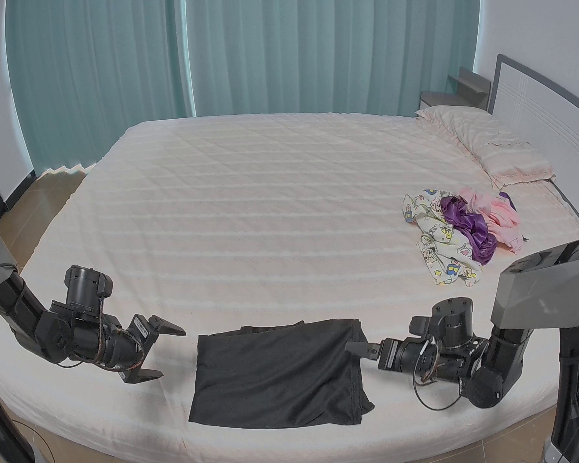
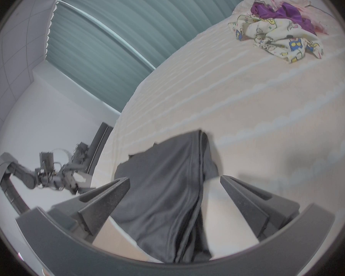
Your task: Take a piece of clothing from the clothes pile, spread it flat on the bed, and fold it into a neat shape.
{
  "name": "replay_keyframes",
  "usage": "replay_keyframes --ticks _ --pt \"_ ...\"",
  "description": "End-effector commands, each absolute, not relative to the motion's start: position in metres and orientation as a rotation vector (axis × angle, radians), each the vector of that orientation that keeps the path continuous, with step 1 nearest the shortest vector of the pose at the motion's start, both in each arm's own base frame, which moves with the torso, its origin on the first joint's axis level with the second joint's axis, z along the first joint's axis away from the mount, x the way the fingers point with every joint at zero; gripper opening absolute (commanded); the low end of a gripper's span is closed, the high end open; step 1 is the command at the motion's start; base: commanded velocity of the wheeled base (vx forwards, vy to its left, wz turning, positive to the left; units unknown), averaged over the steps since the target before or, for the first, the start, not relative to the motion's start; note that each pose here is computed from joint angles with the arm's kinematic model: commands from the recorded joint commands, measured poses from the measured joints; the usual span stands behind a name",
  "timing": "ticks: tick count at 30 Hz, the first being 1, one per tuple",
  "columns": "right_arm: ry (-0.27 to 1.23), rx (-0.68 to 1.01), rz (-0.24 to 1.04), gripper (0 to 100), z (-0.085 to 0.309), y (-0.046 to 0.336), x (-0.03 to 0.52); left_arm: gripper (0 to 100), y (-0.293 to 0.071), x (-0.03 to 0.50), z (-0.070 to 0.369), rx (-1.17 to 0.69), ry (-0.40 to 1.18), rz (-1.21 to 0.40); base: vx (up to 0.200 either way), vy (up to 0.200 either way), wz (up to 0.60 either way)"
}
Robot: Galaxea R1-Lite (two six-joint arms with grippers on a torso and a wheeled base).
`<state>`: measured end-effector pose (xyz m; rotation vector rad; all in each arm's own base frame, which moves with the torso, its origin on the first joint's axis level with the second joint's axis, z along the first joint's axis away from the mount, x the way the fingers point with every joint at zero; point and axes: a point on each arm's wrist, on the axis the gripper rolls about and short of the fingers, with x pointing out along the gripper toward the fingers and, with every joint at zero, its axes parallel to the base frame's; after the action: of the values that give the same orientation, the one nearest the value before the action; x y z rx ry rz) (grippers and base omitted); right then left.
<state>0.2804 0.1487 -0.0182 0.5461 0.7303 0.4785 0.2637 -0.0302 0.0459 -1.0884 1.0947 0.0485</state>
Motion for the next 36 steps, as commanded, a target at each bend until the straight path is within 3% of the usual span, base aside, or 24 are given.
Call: replay_keyframes --ticks 1,9,36 --pt "0.8 0.516 0.557 100 -0.019 0.158 0.246 100 -0.032 0.263 0.045 -1.085 1.099 0.047 -0.2 0.0 0.0" --pt "0.837 0.479 0.618 100 -0.033 0.178 0.235 100 -0.031 0.262 0.045 -1.082 1.103 0.048 -0.05 0.0 0.0" --pt "0.876 0.412 0.604 100 -0.044 0.184 0.231 100 -0.031 0.262 0.045 -1.081 1.103 0.047 0.0 0.0 0.0"
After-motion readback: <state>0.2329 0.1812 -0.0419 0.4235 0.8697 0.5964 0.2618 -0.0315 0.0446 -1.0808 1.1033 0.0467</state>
